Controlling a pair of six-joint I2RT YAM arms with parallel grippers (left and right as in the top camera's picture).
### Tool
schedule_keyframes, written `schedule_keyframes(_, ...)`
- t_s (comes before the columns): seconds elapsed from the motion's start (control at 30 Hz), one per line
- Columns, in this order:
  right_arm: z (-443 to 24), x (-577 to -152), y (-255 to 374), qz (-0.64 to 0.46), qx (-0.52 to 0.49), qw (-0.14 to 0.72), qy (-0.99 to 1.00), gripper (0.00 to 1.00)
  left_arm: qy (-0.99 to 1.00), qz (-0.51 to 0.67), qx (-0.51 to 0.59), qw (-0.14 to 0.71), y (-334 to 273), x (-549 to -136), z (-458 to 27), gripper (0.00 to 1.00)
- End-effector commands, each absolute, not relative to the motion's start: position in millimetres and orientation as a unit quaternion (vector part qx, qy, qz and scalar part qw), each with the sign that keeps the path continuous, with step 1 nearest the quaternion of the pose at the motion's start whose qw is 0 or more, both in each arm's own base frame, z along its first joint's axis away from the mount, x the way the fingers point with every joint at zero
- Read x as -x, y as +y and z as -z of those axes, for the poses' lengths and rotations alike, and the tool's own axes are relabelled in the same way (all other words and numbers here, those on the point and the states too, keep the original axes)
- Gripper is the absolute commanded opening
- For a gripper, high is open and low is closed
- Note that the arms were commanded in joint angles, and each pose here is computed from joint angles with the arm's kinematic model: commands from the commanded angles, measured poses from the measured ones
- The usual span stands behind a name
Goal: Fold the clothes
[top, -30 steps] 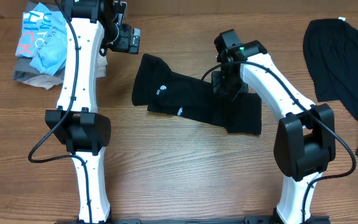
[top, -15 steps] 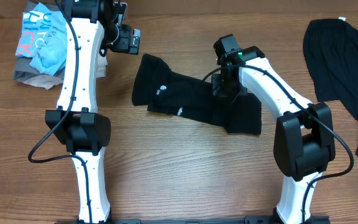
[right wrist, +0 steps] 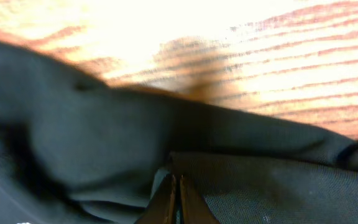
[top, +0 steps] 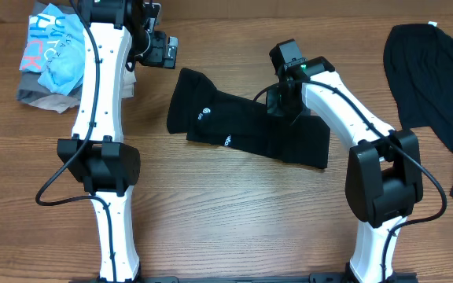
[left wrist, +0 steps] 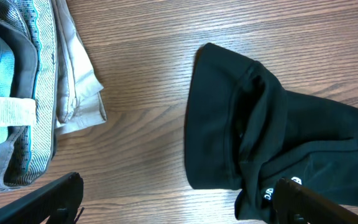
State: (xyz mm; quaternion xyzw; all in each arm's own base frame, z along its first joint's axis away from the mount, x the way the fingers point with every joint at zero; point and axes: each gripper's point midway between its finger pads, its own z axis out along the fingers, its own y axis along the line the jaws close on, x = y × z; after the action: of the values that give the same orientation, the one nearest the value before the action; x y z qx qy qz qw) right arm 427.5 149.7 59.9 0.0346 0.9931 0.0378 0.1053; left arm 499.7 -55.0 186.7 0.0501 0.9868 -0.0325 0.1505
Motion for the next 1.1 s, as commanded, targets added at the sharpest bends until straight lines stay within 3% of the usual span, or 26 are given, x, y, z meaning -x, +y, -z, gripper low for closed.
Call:
schedule_keyframes(0.0, -71, -442, 153, -0.048, -0.066, 0.129, 0.988, 0.04, 0.985, 0.040, -0.049, 0.161, -59, -499, -196, 1.00)
schedule_keyframes(0.17, -73, -448, 156, -0.058, -0.080, 0.139, 0.985, 0.04, 0.985, 0.040, -0.049, 0.161, -59, -499, -196, 1.00)
schedule_keyframes(0.2, -73, -447, 156, -0.059, -0.079, 0.139, 0.985, 0.13, 0.985, 0.040, -0.049, 0.161, -59, -499, -196, 1.00)
schedule_keyframes(0.23, -73, -447, 156, -0.060, -0.079, 0.139, 0.985, 0.30, 0.985, 0.040, -0.049, 0.161, -59, -499, -196, 1.00)
schedule_keyframes(0.3, -73, -447, 157, -0.061, -0.077, 0.138, 0.986, 0.54, 0.985, 0.040, -0.049, 0.161, -59, -499, -196, 1.00)
schedule_keyframes(0.4, -85, -446, 152, -0.060, -0.080, 0.130, 0.986, 0.81, 0.986, 0.040, -0.049, 0.153, -59, -496, -194, 1.00)
schedule_keyframes(0.63, -122, -445, 115, -0.044, -0.100, 0.110, 0.988, 0.89, 0.990, 0.057, -0.062, 0.112, -59, -489, -163, 1.00)
schedule_keyframes(1.07, -120, -435, 81, -0.026, -0.109, 0.079, 0.991, 0.90, 0.964, 0.201, -0.161, 0.071, -76, -477, -71, 1.00)
